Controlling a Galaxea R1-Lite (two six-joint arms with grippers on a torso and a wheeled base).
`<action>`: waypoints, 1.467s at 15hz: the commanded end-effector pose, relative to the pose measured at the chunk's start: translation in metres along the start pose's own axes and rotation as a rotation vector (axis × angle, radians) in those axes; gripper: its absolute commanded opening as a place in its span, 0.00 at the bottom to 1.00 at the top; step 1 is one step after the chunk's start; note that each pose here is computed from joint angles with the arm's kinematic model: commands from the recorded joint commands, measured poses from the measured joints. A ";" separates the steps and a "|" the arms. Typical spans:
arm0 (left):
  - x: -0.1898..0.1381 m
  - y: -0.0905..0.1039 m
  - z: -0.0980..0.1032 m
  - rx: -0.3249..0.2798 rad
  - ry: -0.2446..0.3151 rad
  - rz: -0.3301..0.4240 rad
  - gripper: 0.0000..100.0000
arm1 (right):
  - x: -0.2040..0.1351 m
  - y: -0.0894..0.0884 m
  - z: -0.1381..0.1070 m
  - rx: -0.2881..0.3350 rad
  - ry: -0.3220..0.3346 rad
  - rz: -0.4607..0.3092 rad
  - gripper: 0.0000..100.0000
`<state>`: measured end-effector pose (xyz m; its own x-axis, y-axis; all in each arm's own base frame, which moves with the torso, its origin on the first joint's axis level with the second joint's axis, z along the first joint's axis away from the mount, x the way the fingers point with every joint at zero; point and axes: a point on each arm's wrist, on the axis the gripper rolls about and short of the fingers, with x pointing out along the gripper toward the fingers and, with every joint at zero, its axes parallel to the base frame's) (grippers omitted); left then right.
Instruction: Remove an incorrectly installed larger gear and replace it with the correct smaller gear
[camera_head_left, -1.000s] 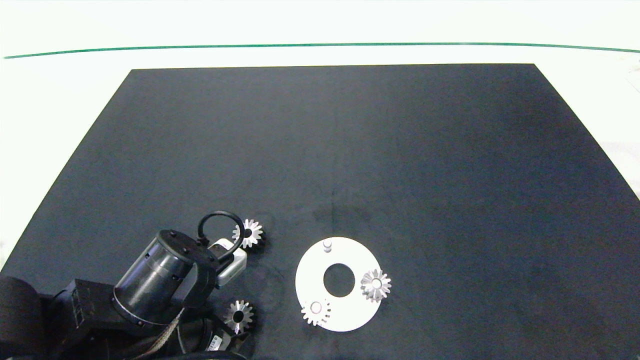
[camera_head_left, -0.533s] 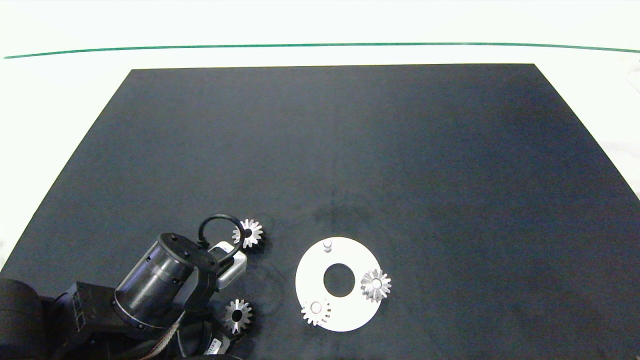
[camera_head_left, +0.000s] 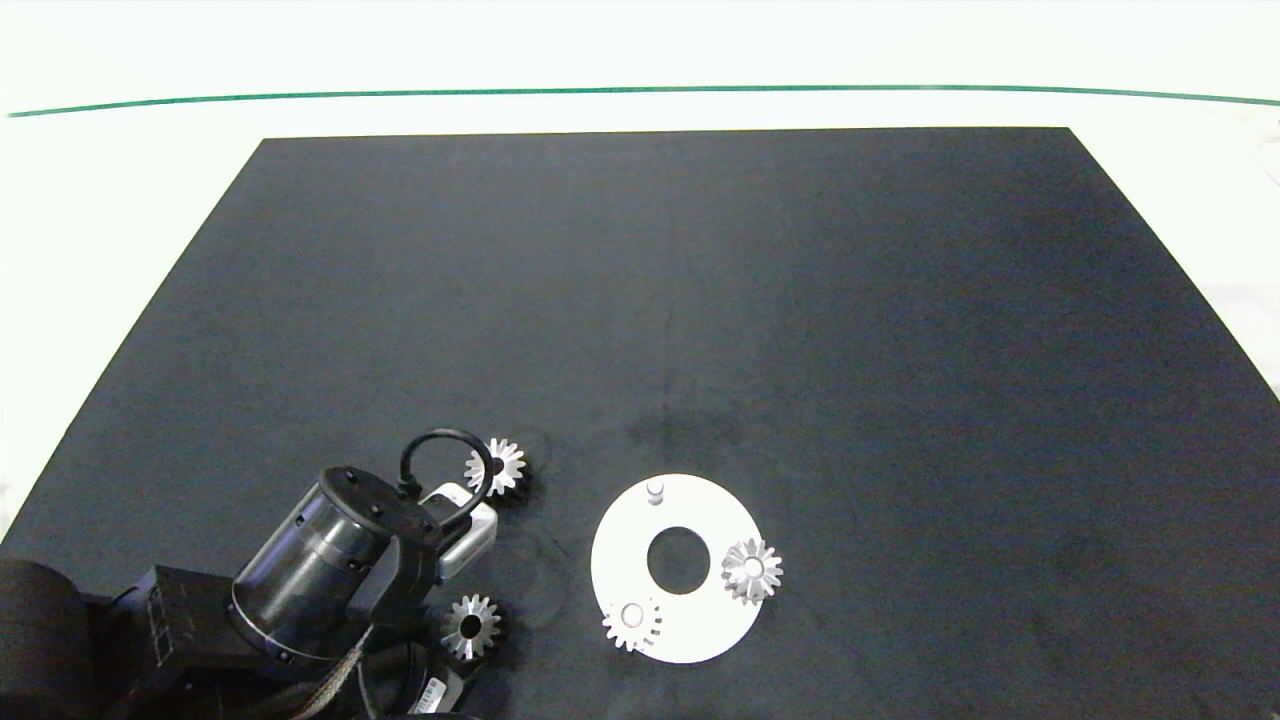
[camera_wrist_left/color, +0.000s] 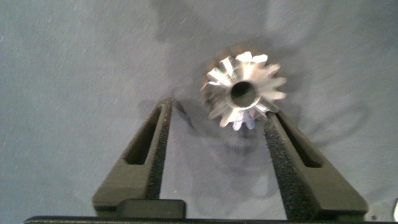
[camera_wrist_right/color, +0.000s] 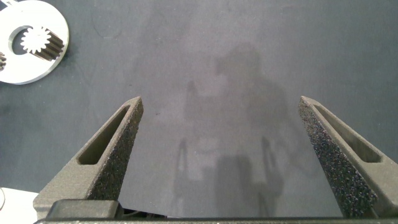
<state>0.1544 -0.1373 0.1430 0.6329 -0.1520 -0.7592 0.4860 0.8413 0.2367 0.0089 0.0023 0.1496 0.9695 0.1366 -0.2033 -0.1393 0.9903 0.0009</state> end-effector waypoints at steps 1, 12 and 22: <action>0.000 -0.005 0.000 0.015 -0.006 -0.013 0.50 | 0.000 0.000 0.000 -0.001 0.002 0.004 1.00; 0.008 -0.011 0.006 0.019 -0.027 -0.021 0.28 | 0.000 0.000 0.000 -0.001 0.002 0.004 1.00; -0.010 -0.004 0.006 -0.009 -0.114 -0.019 0.28 | 0.000 0.000 0.000 -0.001 0.003 0.006 1.00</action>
<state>0.1534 -0.1471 0.1471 0.6702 -0.2149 -0.7103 0.5027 0.8356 0.2215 0.0091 0.0023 0.1493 0.9683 0.1404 -0.2064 -0.1433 0.9897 0.0011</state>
